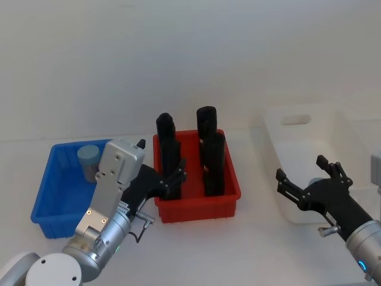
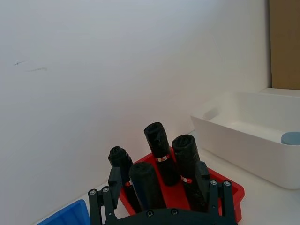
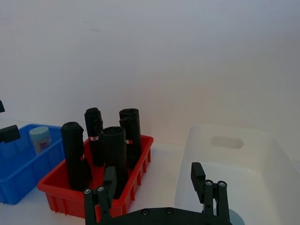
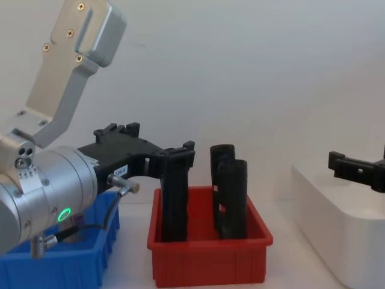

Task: Pick the cotton swabs from the blue box and place them into the white box.

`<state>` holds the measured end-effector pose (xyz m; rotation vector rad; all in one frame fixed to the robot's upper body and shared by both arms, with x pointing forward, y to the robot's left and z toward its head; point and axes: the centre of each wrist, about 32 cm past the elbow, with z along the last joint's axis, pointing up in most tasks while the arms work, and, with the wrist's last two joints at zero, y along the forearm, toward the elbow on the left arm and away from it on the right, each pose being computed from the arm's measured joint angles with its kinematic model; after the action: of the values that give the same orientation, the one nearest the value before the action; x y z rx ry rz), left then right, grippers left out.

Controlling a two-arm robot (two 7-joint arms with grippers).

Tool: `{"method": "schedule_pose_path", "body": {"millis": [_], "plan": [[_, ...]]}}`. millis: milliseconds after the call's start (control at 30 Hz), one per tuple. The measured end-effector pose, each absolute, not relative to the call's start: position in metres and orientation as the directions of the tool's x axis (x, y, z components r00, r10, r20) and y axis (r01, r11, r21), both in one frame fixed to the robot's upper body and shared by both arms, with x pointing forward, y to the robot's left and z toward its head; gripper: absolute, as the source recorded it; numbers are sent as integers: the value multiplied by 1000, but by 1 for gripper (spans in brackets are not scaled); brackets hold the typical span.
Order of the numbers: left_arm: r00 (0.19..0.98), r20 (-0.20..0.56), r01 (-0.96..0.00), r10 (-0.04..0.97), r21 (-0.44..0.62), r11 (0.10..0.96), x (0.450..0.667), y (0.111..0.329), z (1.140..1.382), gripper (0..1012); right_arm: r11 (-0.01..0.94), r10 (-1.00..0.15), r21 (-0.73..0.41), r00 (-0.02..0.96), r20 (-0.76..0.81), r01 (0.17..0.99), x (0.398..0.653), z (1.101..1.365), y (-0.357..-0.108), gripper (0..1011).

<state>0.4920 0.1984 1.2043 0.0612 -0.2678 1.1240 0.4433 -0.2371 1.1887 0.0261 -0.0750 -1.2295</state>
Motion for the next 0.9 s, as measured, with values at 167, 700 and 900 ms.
{"method": "schedule_pose_path", "body": {"millis": [167, 700, 900], "plan": [[404, 243, -897, 882, -86, 434, 492, 198, 1204, 1004, 335, -942, 61, 333, 43, 940, 443, 1189, -237, 1002], [404, 242, -897, 882, -86, 434, 492, 198, 1204, 1004, 335, -942, 60, 333, 43, 940, 443, 1189, -237, 1002], [404, 242, -897, 882, -86, 434, 492, 198, 1204, 1004, 335, -942, 60, 333, 43, 940, 443, 1189, -237, 1002]]}}
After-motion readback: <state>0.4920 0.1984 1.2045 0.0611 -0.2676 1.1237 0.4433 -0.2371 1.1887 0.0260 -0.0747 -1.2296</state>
